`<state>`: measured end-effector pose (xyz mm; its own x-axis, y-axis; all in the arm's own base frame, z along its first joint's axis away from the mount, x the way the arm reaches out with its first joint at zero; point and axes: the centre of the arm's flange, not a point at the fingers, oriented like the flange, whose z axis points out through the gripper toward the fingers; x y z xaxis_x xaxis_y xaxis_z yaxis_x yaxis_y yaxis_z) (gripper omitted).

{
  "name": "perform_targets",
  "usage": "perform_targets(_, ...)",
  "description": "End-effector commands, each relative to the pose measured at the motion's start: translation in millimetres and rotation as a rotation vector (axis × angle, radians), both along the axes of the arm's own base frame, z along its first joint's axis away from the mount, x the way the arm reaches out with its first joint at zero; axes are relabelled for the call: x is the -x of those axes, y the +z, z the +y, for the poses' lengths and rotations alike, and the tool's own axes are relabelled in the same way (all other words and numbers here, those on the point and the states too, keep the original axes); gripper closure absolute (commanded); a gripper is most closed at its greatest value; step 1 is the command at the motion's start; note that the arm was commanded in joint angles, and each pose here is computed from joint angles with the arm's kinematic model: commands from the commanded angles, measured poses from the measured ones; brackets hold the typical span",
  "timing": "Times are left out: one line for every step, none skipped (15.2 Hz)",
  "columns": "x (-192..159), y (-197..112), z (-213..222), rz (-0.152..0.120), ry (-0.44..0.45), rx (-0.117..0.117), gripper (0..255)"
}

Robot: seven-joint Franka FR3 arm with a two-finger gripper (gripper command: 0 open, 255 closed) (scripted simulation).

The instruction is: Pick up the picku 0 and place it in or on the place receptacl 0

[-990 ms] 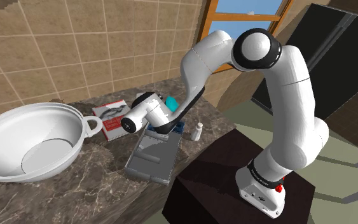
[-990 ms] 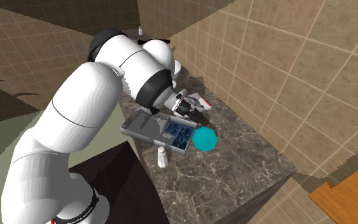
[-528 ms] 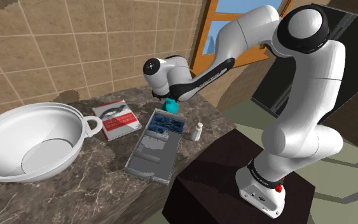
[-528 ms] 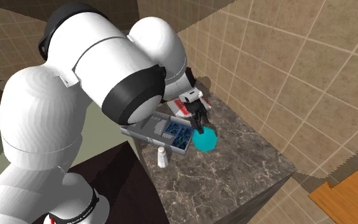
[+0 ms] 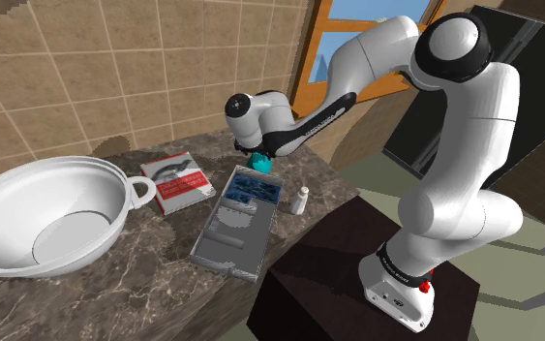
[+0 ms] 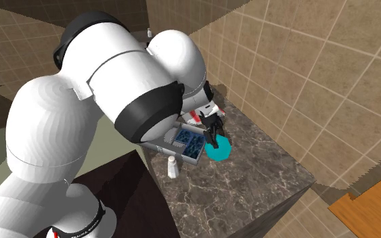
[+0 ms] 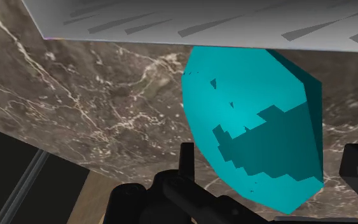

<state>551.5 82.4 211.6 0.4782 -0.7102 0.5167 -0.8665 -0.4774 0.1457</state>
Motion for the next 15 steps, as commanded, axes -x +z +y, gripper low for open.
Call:
perform_targets(-0.3,-1.2,-0.4,0.0,0.0,0.0,0)
perform_targets(-0.3,-1.2,-0.4,0.0,0.0,0.0,0)
perform_targets(-0.3,-1.2,-0.4,0.0,0.0,0.0,0)
perform_targets(-0.3,-1.2,-0.4,0.0,0.0,0.0,0)
perform_targets(-0.3,-1.2,-0.4,0.0,0.0,0.0,0)
perform_targets(-0.3,-1.2,-0.4,0.0,0.0,0.0,255)
perform_targets(-0.3,-1.2,-0.3,0.0,0.0,0.0,255)
perform_targets(-0.3,-1.2,-0.4,0.0,0.0,0.0,255)
perform_targets(-0.3,-1.1,-0.3,0.0,0.0,0.0,255)
perform_targets(-0.4,-1.1,-0.3,0.0,0.0,0.0,255)
perform_targets(-0.4,-1.2,-0.3,0.0,0.0,0.0,255)
perform_targets(-0.3,-1.0,-0.4,0.0,0.0,0.0,255)
perform_targets(-0.2,-0.9,-0.4,0.0,0.0,0.0,255)
perform_targets(0.0,-0.9,-0.4,0.0,0.0,0.0,255)
perform_targets(-0.3,-1.2,-0.4,0.0,0.0,0.0,255)
